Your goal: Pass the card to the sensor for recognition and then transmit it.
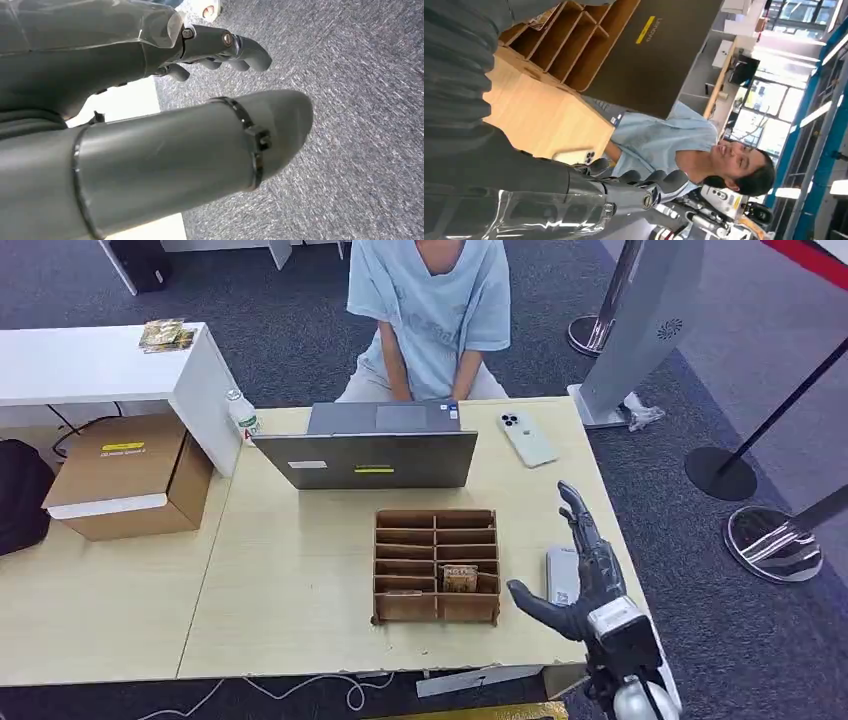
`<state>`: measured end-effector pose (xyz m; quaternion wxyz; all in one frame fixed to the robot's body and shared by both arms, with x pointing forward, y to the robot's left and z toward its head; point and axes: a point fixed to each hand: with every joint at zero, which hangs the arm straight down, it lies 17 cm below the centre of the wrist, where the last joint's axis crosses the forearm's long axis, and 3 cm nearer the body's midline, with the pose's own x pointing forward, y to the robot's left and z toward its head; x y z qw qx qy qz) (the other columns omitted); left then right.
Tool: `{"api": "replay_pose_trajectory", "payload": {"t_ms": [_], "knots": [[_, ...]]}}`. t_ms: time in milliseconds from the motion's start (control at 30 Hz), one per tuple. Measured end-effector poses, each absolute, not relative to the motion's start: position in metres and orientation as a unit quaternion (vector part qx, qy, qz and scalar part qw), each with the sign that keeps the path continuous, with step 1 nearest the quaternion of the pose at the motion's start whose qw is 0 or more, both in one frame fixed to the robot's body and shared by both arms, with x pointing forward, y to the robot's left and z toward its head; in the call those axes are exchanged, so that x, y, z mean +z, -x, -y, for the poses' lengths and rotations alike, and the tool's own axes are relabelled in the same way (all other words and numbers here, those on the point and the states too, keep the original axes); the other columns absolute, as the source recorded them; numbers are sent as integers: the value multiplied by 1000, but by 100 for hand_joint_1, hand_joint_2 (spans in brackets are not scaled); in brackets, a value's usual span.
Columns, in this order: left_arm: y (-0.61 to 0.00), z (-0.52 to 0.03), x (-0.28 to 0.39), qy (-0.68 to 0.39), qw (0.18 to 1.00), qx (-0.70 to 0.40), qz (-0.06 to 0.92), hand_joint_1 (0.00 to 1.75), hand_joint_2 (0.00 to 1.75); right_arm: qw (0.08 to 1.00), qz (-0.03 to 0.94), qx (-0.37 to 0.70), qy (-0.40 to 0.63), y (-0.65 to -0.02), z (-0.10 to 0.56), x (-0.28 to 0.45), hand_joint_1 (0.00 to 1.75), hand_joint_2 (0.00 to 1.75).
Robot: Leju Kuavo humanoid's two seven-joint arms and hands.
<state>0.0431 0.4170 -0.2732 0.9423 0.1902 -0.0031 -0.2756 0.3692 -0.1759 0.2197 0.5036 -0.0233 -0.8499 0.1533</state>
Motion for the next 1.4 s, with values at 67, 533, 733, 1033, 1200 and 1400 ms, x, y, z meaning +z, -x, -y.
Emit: {"api": "replay_pose_trajectory", "payload": {"t_ms": [67, 533, 733, 1033, 1200, 1400], "knots": [[-43, -417, -273, -190, 942, -276, 3, 0, 0, 506, 849, 151, 25, -370, 176, 219, 0, 175], [-47, -415, -273, -189, 942, -278, 13, 0, 0, 484, 863, 106, 102, -359, 206, 229, 0, 175], [-47, -415, -273, -189, 942, -279, 13, 0, 0, 492, 854, 117, 123, -351, 208, 224, 0, 175], [-47, -415, -273, -189, 941, -279, 13, 0, 0, 472, 836, 168, 225, -351, 216, 222, 0, 175], [-47, -415, -273, -188, 941, -280, 13, 0, 0, 469, 828, 181, 249, -354, 217, 221, 2, 175], [-47, -415, -273, -189, 940, -285, 12, 0, 0, 472, 828, 177, 245, -355, 217, 220, 3, 175]]}}
